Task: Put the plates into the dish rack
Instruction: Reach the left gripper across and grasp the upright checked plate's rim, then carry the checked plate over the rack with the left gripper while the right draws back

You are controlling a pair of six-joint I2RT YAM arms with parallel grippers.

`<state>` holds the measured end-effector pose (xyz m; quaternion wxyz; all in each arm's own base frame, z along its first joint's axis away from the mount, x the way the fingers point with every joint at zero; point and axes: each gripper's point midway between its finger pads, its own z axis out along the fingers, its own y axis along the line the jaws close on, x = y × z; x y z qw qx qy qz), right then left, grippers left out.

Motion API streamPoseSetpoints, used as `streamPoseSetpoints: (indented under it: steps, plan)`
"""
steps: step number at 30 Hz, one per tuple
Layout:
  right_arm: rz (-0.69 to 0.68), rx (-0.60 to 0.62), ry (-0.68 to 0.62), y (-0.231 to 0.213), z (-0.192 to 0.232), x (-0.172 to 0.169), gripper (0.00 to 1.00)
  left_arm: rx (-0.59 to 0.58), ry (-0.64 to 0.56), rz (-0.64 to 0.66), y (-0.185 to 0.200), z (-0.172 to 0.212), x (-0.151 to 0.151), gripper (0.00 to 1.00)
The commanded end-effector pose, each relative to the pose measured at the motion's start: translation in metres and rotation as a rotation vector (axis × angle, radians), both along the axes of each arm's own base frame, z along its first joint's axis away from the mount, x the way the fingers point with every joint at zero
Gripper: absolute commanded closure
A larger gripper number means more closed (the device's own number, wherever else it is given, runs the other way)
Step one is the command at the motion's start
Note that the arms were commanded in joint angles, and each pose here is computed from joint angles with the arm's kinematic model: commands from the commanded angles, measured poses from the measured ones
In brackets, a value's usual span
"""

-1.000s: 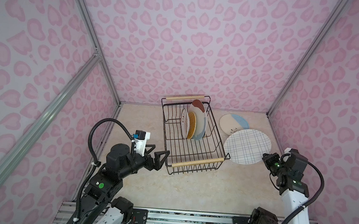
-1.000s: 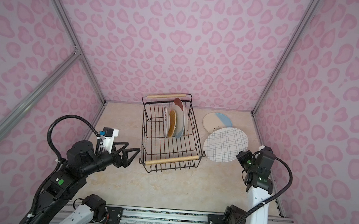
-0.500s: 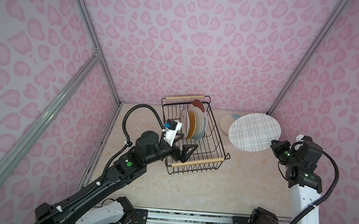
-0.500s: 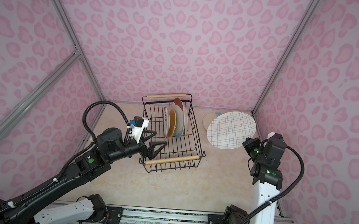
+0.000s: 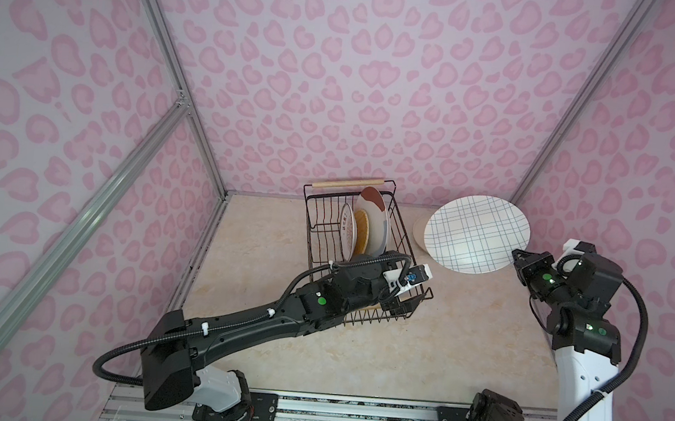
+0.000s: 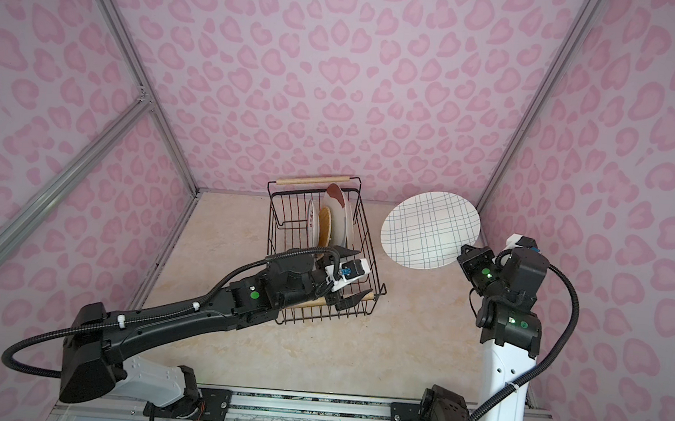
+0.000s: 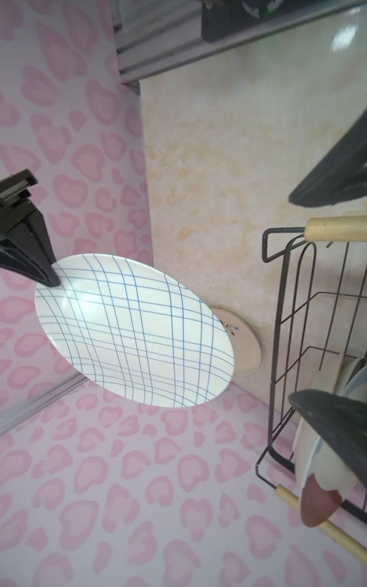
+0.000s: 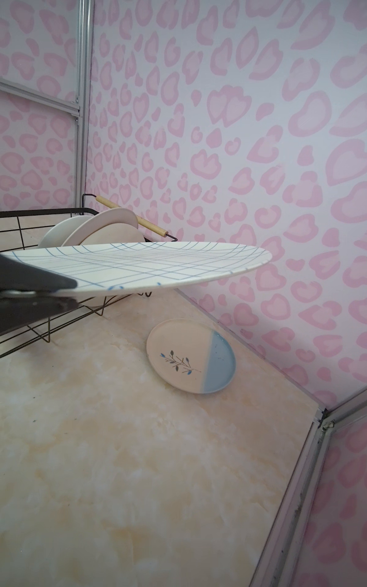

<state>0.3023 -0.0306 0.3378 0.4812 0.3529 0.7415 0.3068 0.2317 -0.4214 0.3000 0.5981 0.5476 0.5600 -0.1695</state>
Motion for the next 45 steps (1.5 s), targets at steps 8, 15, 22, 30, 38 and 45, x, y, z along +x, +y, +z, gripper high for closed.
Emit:
streamPoseSetpoints:
  steps: [8, 15, 22, 30, 38, 45]
  plan:
    - [0.046, 0.033, -0.026, 0.011, 0.012, 0.000, 1.00, 0.019, -0.421, 0.099, -0.062, 0.009, 0.041, 0.25]
    - [0.052, 0.044, -0.020, 0.012, 0.008, 0.001, 1.00, 0.062, -0.534, 0.143, -0.089, -0.004, 0.051, 0.40]
    - [0.054, 0.043, -0.025, 0.012, 0.010, 0.002, 1.00, 0.023, -0.544, 0.167, -0.099, 0.011, 0.057, 0.62]
    - [0.057, 0.042, -0.022, 0.013, 0.010, 0.000, 1.00, 0.031, -0.537, 0.167, -0.109, 0.007, 0.060, 0.81]
    - [0.070, 0.017, -0.055, 0.017, 0.021, -0.004, 0.90, 0.023, -0.529, 0.218, -0.108, 0.014, 0.056, 0.96]
    - [0.164, -0.027, -0.185, 0.042, 0.060, -0.008, 0.39, -0.049, -0.429, 0.337, -0.085, 0.049, 0.063, 0.96]
